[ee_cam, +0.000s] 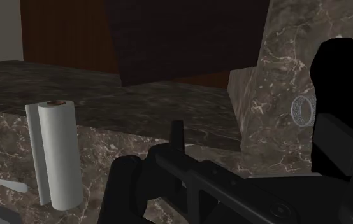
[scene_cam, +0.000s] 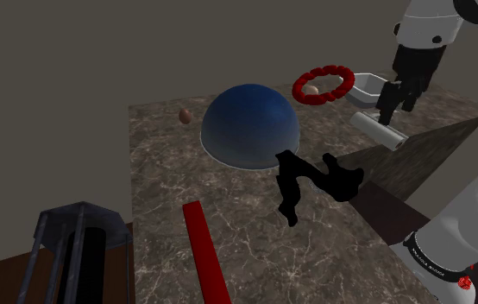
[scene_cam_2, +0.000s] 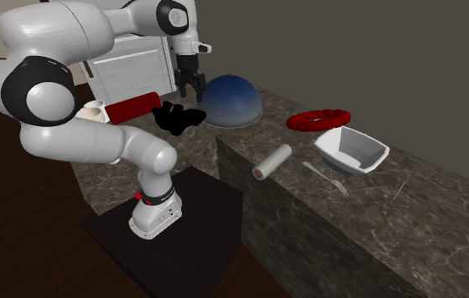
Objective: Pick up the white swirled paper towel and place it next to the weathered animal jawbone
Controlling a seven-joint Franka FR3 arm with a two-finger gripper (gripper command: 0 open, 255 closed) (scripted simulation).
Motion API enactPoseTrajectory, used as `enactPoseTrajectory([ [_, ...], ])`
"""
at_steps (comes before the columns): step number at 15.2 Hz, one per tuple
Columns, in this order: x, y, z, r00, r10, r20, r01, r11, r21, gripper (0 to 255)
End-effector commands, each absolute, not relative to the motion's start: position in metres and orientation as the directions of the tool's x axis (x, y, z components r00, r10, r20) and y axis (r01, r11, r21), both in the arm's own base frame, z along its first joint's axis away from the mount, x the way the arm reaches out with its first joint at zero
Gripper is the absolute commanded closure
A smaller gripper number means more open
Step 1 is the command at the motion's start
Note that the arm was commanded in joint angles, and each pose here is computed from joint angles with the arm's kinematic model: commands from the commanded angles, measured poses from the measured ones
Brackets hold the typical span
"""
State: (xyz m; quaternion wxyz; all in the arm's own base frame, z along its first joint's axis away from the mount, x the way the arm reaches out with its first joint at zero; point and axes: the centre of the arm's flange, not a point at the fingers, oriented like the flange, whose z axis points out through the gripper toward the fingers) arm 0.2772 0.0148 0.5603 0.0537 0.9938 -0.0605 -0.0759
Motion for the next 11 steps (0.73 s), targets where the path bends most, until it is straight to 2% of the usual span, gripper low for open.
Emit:
enactPoseTrajectory([
  [1,0.277,0.015,0.56,0.981,-0.129,-0.144,-0.112,-0.987,0.116,0],
  [11,0.302,-0.057,0.471,0.988,-0.104,-0.116,-0.069,-0.959,0.275,0],
])
